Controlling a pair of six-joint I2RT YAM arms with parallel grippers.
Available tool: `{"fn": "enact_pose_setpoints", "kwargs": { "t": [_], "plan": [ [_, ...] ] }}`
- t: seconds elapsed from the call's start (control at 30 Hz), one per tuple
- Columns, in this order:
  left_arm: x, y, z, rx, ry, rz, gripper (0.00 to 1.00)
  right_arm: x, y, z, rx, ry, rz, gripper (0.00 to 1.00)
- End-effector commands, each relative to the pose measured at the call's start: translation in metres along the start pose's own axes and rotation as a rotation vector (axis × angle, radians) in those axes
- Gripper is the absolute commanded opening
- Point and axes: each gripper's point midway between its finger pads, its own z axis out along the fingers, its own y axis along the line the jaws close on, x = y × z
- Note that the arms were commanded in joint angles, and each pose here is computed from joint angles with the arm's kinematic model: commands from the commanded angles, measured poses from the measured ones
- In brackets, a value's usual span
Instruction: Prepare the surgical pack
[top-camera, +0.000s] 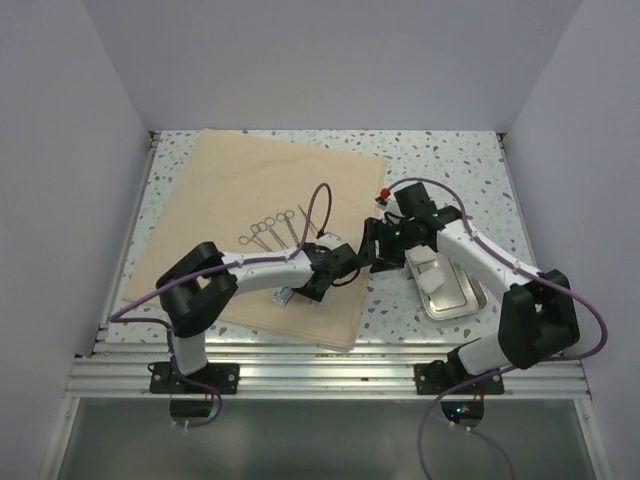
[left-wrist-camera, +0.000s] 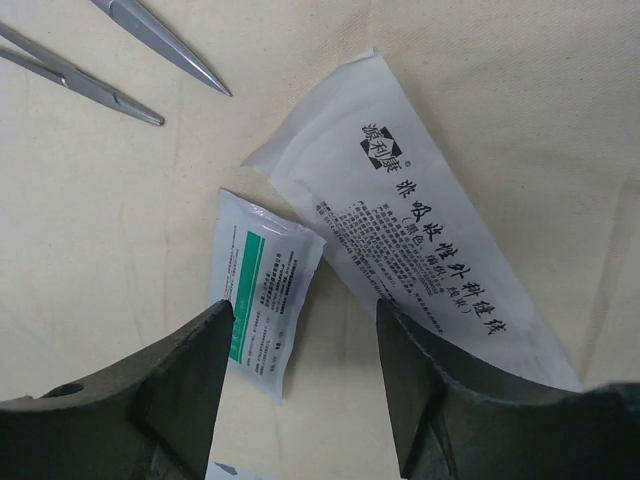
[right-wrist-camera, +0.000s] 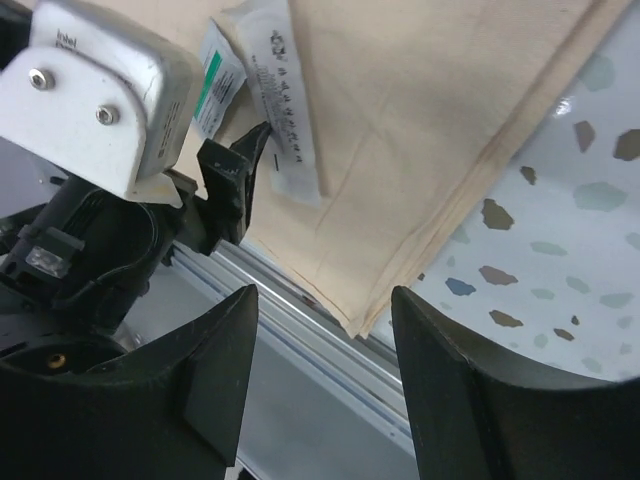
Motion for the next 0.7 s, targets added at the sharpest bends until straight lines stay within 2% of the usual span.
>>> {"fn": "enact_pose_setpoints", "kwargs": {
  "t": [0.0, 0.1, 0.3, 0.37, 0.5, 0.57, 0.67],
  "plan": [
    [-0.001, 0.02, 0.002, -0.165, -0.033, 0.005, 0.62, 0.001, -0.013, -0.019, -0.011, -0.043, 0.03, 0.59],
    [0.0, 0.025, 0.005, -0.208, -0.031, 0.014, 0.59, -0.001, -0.031, -0.03, 0.0, -0.063, 0.074, 0.59],
    [0.007, 0.028, 0.009, -0.213, -0.024, 0.015, 0.53, 0.002, -0.029, -0.036, 0.002, -0.074, 0.05, 0.59],
    [0.01, 0.025, 0.012, -0.194, -0.021, 0.022, 0.45, 0.001, -0.028, -0.036, -0.006, -0.076, 0.05, 0.59],
    [0.011, 0.021, 0.014, -0.163, -0.03, 0.017, 0.23, -0.001, -0.027, -0.037, -0.009, -0.077, 0.05, 0.59],
    [0.012, 0.022, 0.012, -0.152, -0.031, 0.017, 0.2, -0.002, -0.025, -0.037, -0.013, -0.077, 0.047, 0.59],
    [0.009, 0.023, 0.009, -0.139, -0.045, 0.013, 0.09, -0.003, -0.024, -0.037, -0.018, -0.078, 0.045, 0.59]
  ]
}}
